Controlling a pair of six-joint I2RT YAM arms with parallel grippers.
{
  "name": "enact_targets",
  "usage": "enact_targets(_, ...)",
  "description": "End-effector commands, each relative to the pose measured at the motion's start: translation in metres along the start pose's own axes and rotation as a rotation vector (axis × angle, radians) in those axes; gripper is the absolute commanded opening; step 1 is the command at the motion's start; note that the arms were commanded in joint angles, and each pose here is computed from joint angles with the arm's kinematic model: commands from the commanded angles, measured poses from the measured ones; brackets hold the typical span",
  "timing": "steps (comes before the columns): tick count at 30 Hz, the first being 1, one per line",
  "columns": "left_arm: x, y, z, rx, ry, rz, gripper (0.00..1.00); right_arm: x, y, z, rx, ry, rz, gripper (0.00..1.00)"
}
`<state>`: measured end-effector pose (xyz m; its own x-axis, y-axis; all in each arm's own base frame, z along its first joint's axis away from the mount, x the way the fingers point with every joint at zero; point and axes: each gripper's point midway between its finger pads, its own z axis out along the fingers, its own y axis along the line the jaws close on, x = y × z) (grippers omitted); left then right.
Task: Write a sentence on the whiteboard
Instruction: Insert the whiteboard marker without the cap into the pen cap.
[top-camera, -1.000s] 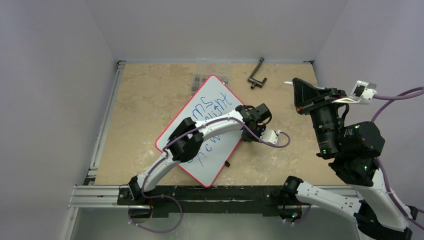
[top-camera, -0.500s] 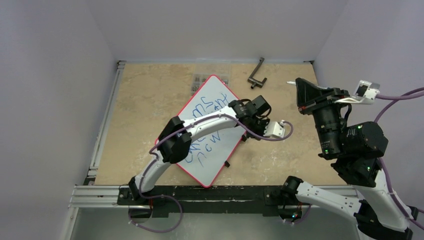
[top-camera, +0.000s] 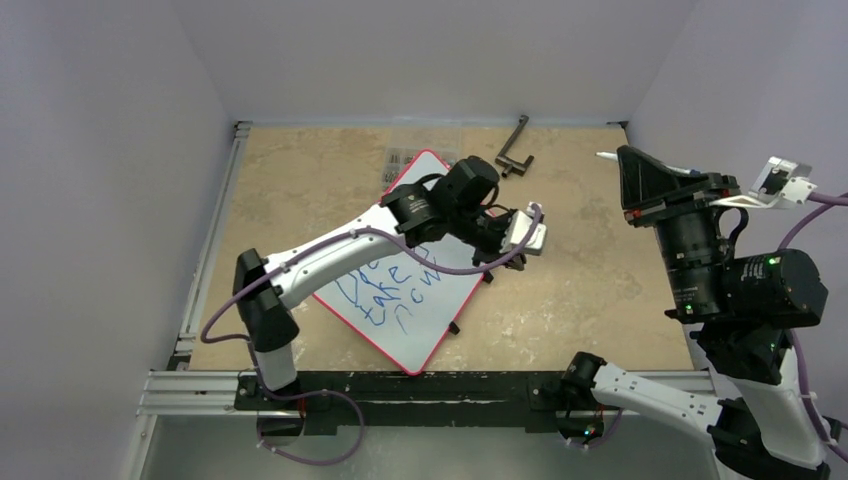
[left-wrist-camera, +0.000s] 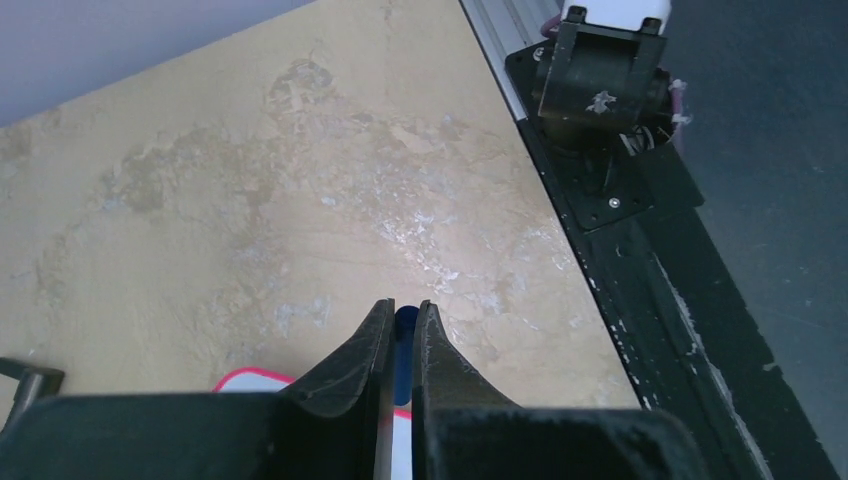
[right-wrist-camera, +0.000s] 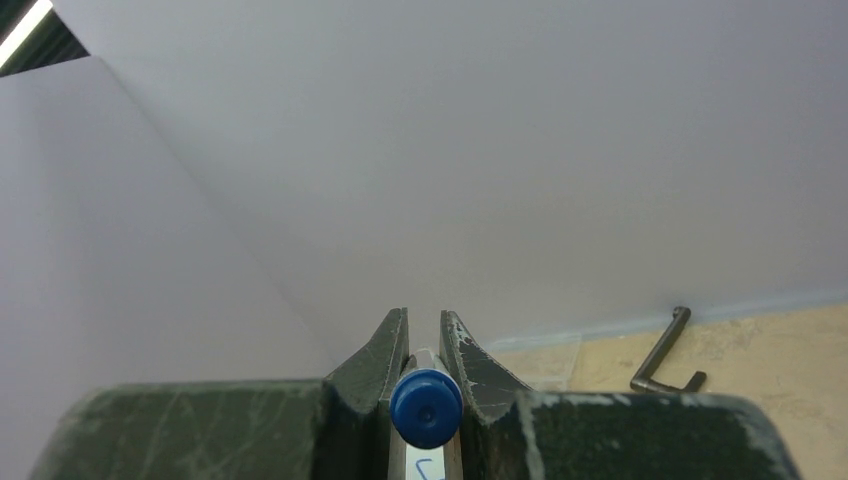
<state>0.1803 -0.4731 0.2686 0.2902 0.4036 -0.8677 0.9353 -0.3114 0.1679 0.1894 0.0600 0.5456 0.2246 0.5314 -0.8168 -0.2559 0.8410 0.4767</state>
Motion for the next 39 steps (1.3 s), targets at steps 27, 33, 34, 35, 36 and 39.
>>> enact_targets(27,-0.047,-0.098,-0.153,0.138,-0.428,-0.188,0.0,0.171,0.13,-0.094,-1.018,0.631,-0.167,0.0)
enact_targets(33,-0.054,-0.095,-0.156,0.137,-0.453,-0.196,0.0,0.185,0.13,-0.099,-1.037,0.677,-0.163,0.0)
enact_targets(34,-0.055,-0.094,-0.156,0.136,-0.458,-0.19,0.0,0.187,0.128,-0.098,-1.028,0.679,-0.165,0.0)
enact_targets(35,-0.056,-0.093,-0.156,0.136,-0.462,-0.181,0.0,0.187,0.127,-0.097,-1.017,0.68,-0.167,0.0)
enact_targets(36,-0.058,-0.094,-0.157,0.142,-0.464,-0.201,0.0,0.189,0.126,-0.096,-1.01,0.682,-0.17,0.0)
enact_targets(39,-0.059,-0.094,-0.158,0.146,-0.468,-0.203,0.0,0.19,0.124,-0.096,-0.999,0.684,-0.17,0.0)
